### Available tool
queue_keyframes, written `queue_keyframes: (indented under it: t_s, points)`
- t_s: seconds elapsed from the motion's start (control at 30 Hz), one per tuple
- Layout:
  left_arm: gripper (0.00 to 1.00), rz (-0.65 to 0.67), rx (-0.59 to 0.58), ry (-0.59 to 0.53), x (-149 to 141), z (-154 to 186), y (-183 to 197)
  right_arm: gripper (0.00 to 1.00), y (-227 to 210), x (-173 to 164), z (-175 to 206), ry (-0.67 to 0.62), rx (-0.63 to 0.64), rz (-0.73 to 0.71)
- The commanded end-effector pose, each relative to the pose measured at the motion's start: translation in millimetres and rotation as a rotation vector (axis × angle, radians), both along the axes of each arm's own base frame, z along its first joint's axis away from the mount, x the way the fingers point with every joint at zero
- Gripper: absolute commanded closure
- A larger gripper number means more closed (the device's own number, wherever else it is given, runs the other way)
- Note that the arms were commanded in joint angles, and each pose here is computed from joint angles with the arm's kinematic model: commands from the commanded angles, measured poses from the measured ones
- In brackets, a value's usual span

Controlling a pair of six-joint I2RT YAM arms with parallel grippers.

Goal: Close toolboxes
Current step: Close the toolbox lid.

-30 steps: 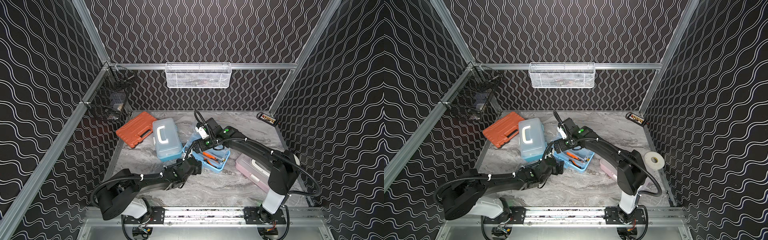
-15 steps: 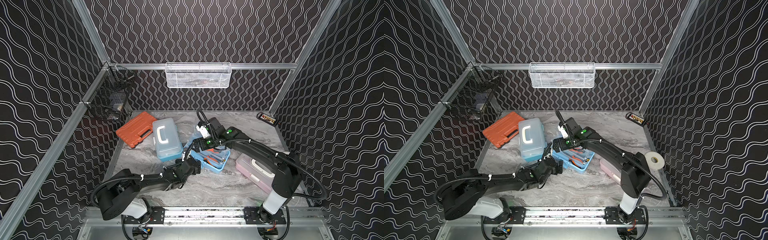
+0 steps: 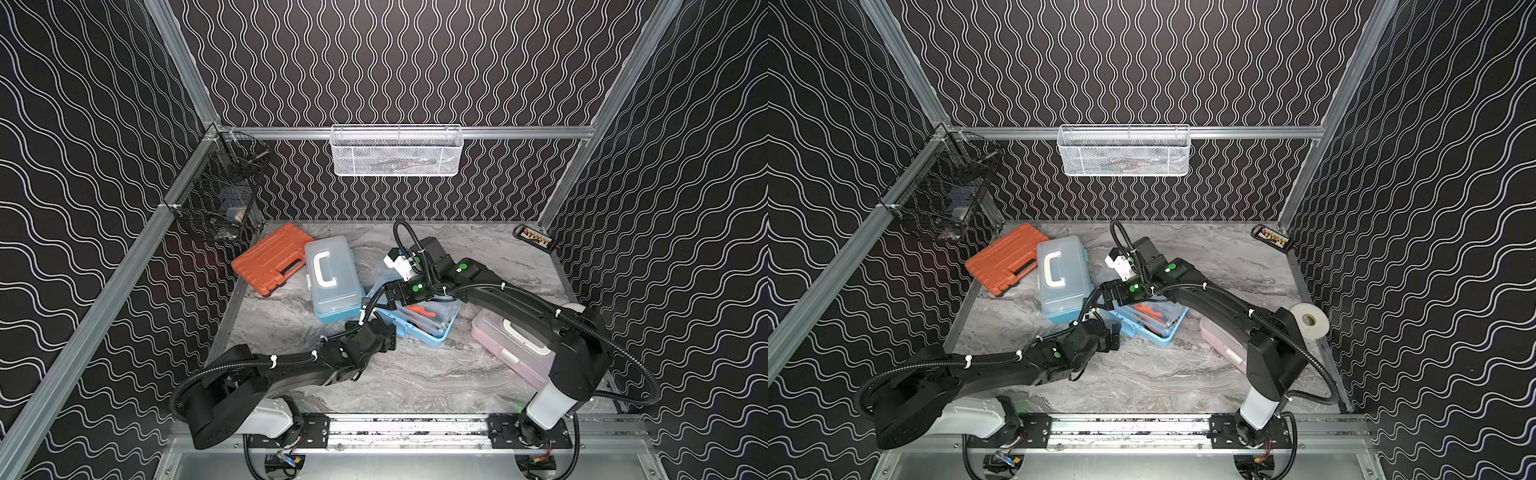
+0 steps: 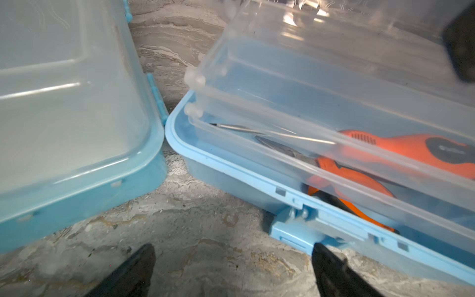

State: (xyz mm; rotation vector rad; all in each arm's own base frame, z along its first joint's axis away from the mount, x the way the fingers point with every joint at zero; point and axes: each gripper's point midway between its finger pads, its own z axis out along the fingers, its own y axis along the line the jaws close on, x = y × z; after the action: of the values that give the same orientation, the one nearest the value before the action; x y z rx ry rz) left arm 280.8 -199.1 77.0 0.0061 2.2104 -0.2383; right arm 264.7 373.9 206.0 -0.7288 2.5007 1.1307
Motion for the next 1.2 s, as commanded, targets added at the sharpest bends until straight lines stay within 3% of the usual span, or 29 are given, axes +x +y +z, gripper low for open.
queue_keyframes:
  t_s: [0.0, 0.1, 0.17, 0.3, 0.4, 0.5, 0.9, 1.17]
  points:
    - [0.01, 0.015, -0.012, -0.013, 0, 3, 3, 0.01, 12, -18, 31, 0.028, 0.149, 0.081]
    - [0.01, 0.022, -0.007, -0.012, -1, 2, 6, 0.01, 8, -18, 41, 0.006, 0.152, 0.062]
    - [0.01, 0.024, -0.005, -0.009, -2, 2, 8, 0.01, -3, -7, 38, -0.043, 0.081, -0.010]
    - [0.01, 0.044, 0.000, -0.011, -5, 5, 15, 0.01, -50, 29, 12, -0.190, -0.200, -0.223]
    - [0.01, 0.075, 0.005, -0.009, -7, 7, 25, 0.01, -84, 39, -14, -0.234, -0.407, -0.288]
    - [0.01, 0.085, 0.005, -0.016, -8, 13, 30, 0.01, -105, 38, -38, -0.239, -0.514, -0.309]
    - [0.01, 0.072, -0.008, -0.001, -6, 9, 25, 0.06, -127, 6, -86, -0.122, -0.579, -0.300]
    - [0.01, 0.079, -0.015, 0.003, -7, 4, 27, 0.10, -152, -25, -145, 0.022, -0.647, -0.348]
